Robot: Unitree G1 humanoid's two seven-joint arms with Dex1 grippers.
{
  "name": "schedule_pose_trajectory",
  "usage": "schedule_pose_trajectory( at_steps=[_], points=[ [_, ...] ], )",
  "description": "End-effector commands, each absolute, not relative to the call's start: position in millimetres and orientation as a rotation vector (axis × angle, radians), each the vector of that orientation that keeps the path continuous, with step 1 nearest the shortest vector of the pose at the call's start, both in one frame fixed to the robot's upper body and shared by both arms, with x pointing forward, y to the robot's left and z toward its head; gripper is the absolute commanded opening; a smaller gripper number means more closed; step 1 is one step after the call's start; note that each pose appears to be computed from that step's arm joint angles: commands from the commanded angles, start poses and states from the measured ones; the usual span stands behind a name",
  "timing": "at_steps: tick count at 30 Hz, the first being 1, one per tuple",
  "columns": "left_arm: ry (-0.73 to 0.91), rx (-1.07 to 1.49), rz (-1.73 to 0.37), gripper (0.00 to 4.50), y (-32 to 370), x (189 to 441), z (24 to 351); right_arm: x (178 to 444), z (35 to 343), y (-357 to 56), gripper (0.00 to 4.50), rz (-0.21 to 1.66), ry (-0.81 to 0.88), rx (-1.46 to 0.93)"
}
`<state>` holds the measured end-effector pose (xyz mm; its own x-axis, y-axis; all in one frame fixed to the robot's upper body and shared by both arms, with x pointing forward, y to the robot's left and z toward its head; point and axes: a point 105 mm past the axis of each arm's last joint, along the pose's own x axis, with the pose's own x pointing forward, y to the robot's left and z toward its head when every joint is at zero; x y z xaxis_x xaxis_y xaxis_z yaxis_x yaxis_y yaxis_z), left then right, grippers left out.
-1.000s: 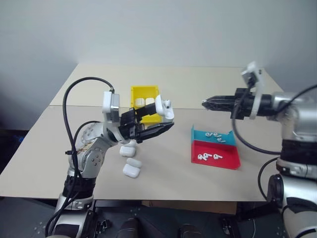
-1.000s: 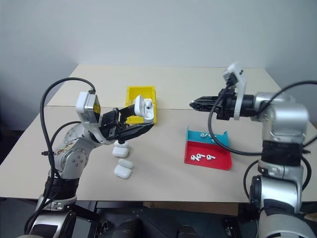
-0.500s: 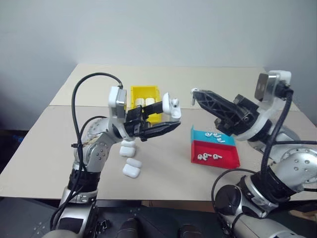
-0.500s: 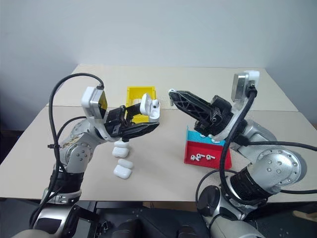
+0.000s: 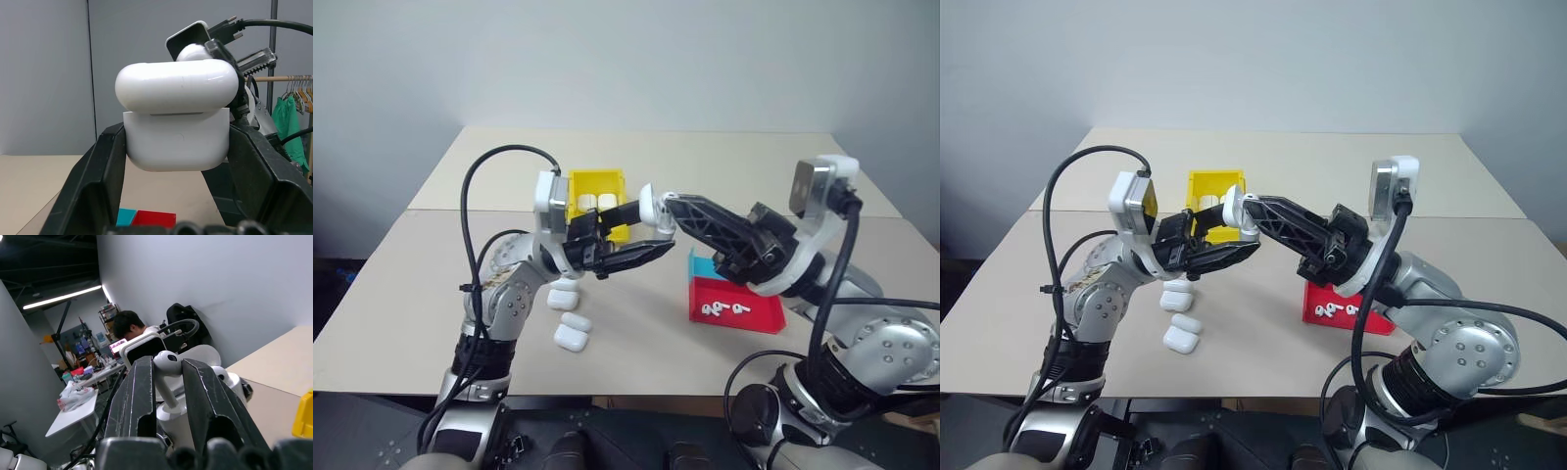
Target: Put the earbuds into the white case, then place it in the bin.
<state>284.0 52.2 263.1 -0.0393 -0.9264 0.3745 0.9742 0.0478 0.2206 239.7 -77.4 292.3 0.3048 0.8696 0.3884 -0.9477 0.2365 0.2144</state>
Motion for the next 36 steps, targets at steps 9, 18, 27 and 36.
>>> schedule_pose_trajectory(
  at_steps=[9,18,27,36],
  points=[
    [-0.554,-0.107,-1.531,2.78,50.8,280.5,277.3,234.3,287.3,-75.0,1.35,1.221,-0.236,0.386],
    [-0.539,-0.105,-1.519,2.78,53.2,282.2,274.9,231.8,283.2,-83.6,2.97,1.218,-0.215,0.321],
    [-0.47,-0.11,-1.451,2.78,50.0,295.3,256.3,238.9,299.4,-112.4,1.7,1.169,-0.224,0.124],
    [-0.42,-0.043,-1.532,2.78,36.1,295.2,237.8,260.7,327.9,-91.0,0.02,1.257,-0.162,-0.285]
  ],
)
